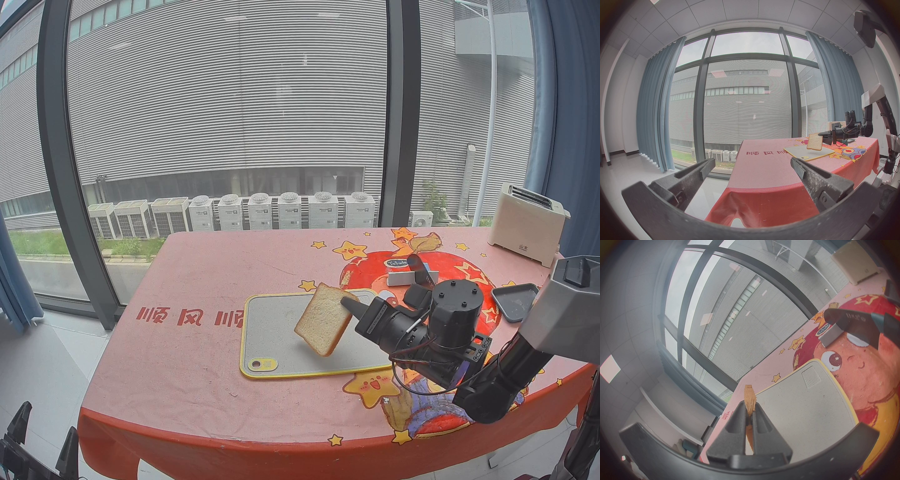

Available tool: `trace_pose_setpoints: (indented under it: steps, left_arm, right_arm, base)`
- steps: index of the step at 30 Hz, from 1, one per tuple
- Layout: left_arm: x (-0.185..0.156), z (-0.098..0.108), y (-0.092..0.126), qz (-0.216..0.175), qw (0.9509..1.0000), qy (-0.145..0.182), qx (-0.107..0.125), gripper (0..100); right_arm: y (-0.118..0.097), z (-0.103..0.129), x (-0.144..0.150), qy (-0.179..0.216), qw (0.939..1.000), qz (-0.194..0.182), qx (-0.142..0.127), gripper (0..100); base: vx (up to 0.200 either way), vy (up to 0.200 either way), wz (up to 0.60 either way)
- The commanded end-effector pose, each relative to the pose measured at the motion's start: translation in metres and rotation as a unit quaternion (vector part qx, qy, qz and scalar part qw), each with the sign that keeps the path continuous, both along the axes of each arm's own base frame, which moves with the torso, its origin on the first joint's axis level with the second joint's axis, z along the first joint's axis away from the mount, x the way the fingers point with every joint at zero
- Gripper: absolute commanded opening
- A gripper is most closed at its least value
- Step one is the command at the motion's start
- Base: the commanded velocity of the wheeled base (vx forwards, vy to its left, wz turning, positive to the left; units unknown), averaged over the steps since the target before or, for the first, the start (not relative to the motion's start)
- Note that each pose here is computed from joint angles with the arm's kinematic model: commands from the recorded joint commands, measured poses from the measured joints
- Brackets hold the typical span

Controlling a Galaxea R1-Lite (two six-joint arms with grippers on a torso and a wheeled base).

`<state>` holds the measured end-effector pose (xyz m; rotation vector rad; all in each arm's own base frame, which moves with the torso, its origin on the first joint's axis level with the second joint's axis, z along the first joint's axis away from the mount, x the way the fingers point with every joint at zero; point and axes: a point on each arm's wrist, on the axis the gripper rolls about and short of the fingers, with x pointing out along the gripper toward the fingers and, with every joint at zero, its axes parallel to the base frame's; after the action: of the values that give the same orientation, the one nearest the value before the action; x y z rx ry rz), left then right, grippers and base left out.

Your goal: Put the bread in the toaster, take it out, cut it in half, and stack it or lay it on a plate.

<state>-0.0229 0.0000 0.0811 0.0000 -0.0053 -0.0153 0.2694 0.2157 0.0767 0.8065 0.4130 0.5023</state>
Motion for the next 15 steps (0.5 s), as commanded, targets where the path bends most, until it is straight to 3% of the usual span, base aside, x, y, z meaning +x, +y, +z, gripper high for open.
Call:
trace_pose_setpoints:
  steps: [1, 15]
  left_arm:
    - [0.000, -0.005, 0.000, 0.000, 1.0000, 0.000, 0.000, 100]
    - [0.000, -0.005, 0.000, 0.000, 1.0000, 0.000, 0.000, 100]
  right_arm:
    - [0.004, -0.010, 0.008, 0.015, 0.9998, -0.006, 0.007, 0]
    - [0.001, -0.023, 0.019, 0.033, 0.9992, -0.021, 0.010, 0]
  base:
    - [0.000, 0.000, 0.00]
    - [0.000, 0.000, 0.00]
